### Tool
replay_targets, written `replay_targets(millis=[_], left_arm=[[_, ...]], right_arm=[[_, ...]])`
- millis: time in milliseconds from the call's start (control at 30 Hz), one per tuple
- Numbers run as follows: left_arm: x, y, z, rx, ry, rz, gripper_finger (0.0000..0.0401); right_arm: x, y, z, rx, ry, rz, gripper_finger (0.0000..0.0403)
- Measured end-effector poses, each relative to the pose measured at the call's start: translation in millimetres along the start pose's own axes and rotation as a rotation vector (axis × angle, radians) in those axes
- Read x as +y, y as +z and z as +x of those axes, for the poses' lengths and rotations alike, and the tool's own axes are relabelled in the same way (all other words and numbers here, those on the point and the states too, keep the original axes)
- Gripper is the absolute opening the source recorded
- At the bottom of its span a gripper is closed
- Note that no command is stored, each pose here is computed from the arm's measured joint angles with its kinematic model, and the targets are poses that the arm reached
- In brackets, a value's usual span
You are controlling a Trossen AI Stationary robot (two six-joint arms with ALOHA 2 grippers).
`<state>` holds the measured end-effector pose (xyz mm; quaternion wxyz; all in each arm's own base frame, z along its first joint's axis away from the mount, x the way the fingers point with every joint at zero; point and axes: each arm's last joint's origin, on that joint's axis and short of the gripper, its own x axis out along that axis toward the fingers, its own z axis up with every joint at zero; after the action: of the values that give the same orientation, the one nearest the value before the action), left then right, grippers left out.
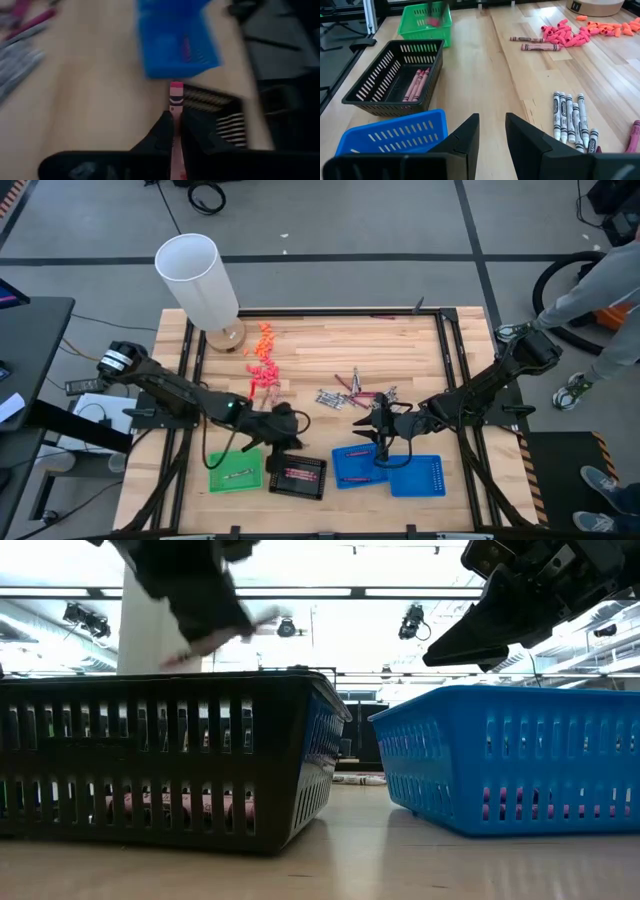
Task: Sort crayons
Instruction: Put the pink crayon into the black bin
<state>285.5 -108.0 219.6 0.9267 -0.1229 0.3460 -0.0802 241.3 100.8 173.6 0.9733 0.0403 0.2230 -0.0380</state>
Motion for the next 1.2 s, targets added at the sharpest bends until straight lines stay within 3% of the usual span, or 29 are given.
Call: replay_targets(millis=[233, 333, 500, 600, 733, 900, 1200], left_arm=[[-21, -8, 16, 0.023, -0.180, 0.041, 0.0018], [-28, -18, 31, 0.039, -0.196, 0.074, 0.0018], [-27, -37, 54, 0.095, -0.131, 0.098, 0.0022], [-26, -39, 58, 0.096, -0.103, 0.089, 0.0045], [-26, -38, 56, 0.089, -0.102, 0.088, 0.0106], [-27, -13, 42, 0.032, -0.128, 0.083, 0.0150], [12, 9, 38, -0.019, 0.162, 0.065, 0.0154]], right_arm=[[0, 2, 0, -0.014, 0.004, 0.004, 0.0105], [1, 2, 0, -0.019, 0.010, 0.007, 0.0105], [1, 2, 0, -0.018, 0.011, 0.008, 0.0105], [1, 2, 0, -0.019, 0.014, 0.010, 0.0105], [1, 2, 0, -0.019, 0.015, 0.008, 0.0105], [1, 2, 0, -0.019, 0.015, 0.008, 0.0105], [0, 0, 0, 0.002, -0.001, 0.002, 0.0105]])
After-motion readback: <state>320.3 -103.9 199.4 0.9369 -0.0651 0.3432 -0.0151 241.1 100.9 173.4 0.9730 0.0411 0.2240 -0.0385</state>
